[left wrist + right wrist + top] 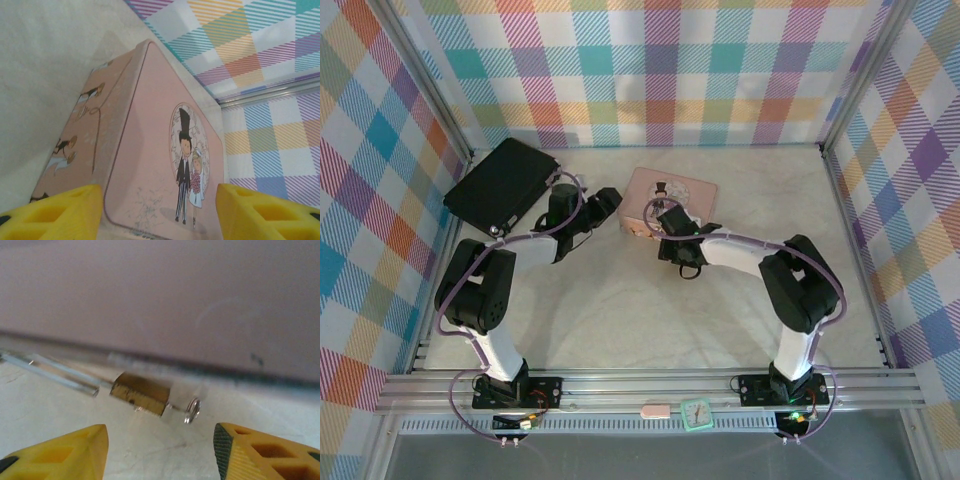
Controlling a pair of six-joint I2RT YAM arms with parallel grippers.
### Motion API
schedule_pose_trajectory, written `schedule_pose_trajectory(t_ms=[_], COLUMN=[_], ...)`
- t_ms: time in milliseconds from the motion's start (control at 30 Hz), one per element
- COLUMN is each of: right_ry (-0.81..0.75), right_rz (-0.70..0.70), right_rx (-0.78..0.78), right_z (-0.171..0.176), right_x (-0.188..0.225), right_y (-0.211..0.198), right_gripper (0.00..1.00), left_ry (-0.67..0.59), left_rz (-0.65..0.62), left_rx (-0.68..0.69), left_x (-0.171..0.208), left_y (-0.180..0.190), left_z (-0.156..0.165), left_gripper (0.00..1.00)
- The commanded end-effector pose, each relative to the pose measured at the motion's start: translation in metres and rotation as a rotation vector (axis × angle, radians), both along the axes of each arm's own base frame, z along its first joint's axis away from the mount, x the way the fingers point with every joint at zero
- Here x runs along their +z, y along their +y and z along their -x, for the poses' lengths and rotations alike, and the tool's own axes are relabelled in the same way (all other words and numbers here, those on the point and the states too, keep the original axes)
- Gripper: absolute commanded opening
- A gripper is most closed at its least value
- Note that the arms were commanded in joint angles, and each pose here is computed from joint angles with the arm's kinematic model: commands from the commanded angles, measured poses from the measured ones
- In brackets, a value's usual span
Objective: Unlock the padlock with the key
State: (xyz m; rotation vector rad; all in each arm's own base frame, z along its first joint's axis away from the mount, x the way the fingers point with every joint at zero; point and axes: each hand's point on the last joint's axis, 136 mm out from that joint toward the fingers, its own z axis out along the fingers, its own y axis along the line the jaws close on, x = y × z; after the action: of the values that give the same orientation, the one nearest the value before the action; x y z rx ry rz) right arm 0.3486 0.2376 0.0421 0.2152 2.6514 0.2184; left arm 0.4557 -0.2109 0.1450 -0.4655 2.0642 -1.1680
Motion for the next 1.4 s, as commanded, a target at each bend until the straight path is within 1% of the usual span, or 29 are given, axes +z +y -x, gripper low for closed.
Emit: schedule_pose_trajectory(t_ms=[0,133,567,767,833,900,967,1100,1200,1267,1333,1367], right_ry=[-0.025,-0.069,-0.112,-0.145,-0.161,-0.188,-0.218,-0.303,-0.328,-0.328,-0.334,-0.341], right_rz=[0.104,0.096,0.112,0.125,0.132,0.137,0.141,0.156,0.187,0.183,0.182,0.181], right_rx=[-0.062,-0.068,-0.093,-0.073,-0.053,-0.028,-0.007,0.059,0.088,0.092,0.093,0.099], right_z=[-0.004,-0.012,-0.027,-0.038,-0.041,-0.045,-0.048,-0.059,-0.066,-0.068,-0.071,-0.073], right_x=[-0.003,-0.004,-0.009,-0.011,-0.013,-0.012,-0.01,0.0,0.002,-0.001,-0.002,-0.002], right_y=[-0.013,-0.007,0.0,0.005,0.008,0.01,0.012,0.016,0.016,0.016,0.017,0.018], right_gripper=[0.57,0.54,0.54,0.54,0.51,0.48,0.48,0.48,0.52,0.53,0.53,0.5], left_ry=[0.007,0.018,0.02,0.022,0.02,0.015,0.005,-0.019,-0.033,-0.035,-0.033,-0.035], left_rz=[0.069,0.098,0.144,0.158,0.167,0.179,0.184,0.189,0.201,0.217,0.234,0.241], left_rx=[-0.007,-0.01,-0.006,0.003,0.002,0.002,0.004,-0.007,-0.035,-0.046,-0.051,-0.053], left_x=[-0.008,-0.011,-0.011,-0.013,-0.013,-0.011,-0.009,-0.002,0.002,0.003,0.001,0.002], left_y=[-0.002,-0.002,0.003,0.008,0.008,0.01,0.012,0.012,0.006,0.003,0.001,0.0], left_z=[0.002,0.003,0.005,0.002,0.001,-0.002,-0.006,-0.018,-0.028,-0.033,-0.035,-0.035], left_gripper=[0.61,0.61,0.61,0.61,0.61,0.61,0.61,0.61,0.61,0.61,0.6,0.6])
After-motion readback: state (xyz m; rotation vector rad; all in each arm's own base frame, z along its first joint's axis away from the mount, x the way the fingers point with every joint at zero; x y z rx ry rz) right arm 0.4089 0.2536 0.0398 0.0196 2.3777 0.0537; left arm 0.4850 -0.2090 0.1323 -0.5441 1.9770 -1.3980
